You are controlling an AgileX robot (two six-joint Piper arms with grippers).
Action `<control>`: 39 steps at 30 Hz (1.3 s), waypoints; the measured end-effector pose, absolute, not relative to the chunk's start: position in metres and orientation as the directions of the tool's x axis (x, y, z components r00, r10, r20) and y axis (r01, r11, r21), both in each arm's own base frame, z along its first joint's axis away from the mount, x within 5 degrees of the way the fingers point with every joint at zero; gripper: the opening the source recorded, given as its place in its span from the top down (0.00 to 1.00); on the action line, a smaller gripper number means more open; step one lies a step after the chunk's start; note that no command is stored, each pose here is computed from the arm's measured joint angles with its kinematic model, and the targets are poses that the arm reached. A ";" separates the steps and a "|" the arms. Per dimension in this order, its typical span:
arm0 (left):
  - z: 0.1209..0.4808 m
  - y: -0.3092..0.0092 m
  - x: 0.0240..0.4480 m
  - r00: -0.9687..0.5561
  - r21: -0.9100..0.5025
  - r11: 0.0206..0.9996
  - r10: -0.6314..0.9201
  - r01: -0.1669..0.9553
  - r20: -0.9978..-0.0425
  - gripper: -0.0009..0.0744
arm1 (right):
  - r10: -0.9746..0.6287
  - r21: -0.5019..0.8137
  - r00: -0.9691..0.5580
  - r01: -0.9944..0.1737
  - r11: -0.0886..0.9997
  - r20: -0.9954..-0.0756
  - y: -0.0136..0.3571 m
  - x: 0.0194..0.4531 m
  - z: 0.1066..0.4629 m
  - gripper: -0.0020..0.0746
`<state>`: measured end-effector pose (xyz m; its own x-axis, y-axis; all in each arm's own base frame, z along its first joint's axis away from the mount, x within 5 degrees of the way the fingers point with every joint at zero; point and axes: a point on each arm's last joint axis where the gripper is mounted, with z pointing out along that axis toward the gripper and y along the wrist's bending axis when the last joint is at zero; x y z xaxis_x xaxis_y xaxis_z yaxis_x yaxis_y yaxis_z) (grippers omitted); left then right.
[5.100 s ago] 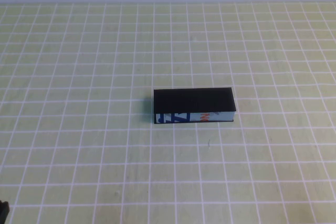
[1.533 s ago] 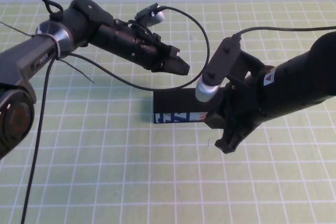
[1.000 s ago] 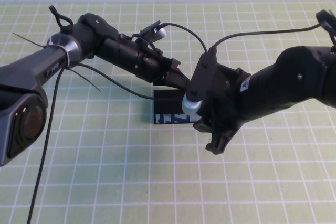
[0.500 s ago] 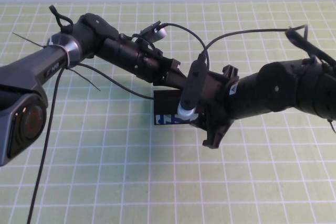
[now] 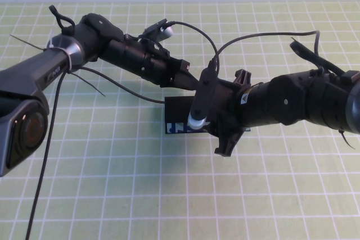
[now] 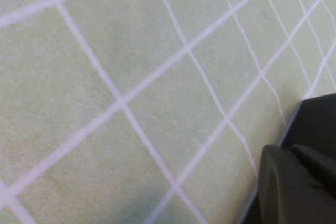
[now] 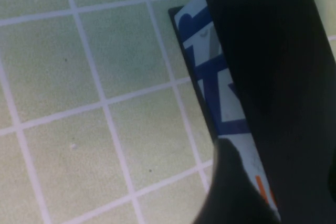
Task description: Take glasses out of glasses case
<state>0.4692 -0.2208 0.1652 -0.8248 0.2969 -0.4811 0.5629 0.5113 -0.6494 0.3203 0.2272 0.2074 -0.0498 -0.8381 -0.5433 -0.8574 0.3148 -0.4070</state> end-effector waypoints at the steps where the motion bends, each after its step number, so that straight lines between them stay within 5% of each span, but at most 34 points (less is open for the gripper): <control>1: 0.164 -0.221 0.470 -0.824 -0.646 0.515 0.296 0.563 -0.482 0.99 | -0.838 -0.407 -0.050 -0.857 0.315 -0.543 0.227 0.320 0.207 0.52; 23: 0.149 -0.220 0.466 -0.831 -0.660 0.504 0.348 0.556 -0.434 0.99 | -0.852 -0.467 -0.010 -0.833 0.296 -0.523 0.231 0.331 0.190 0.53; 32: 0.149 -0.221 0.465 -0.830 -0.661 0.503 0.354 0.558 -0.431 0.99 | -0.857 -0.490 0.011 -0.824 0.284 -0.516 0.231 0.332 0.190 0.73; 39: 0.149 -0.221 0.465 -0.830 -0.661 0.503 0.354 0.558 -0.431 0.99 | -0.863 -0.501 0.025 -0.823 0.269 -0.504 0.231 0.333 0.190 0.76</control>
<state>0.4652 -0.2206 0.1491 -0.8299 0.3536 -0.4315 0.5576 0.5025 -0.6607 0.3326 0.2306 0.1900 0.0250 -0.8631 -0.5044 -0.8230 0.2687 -0.5005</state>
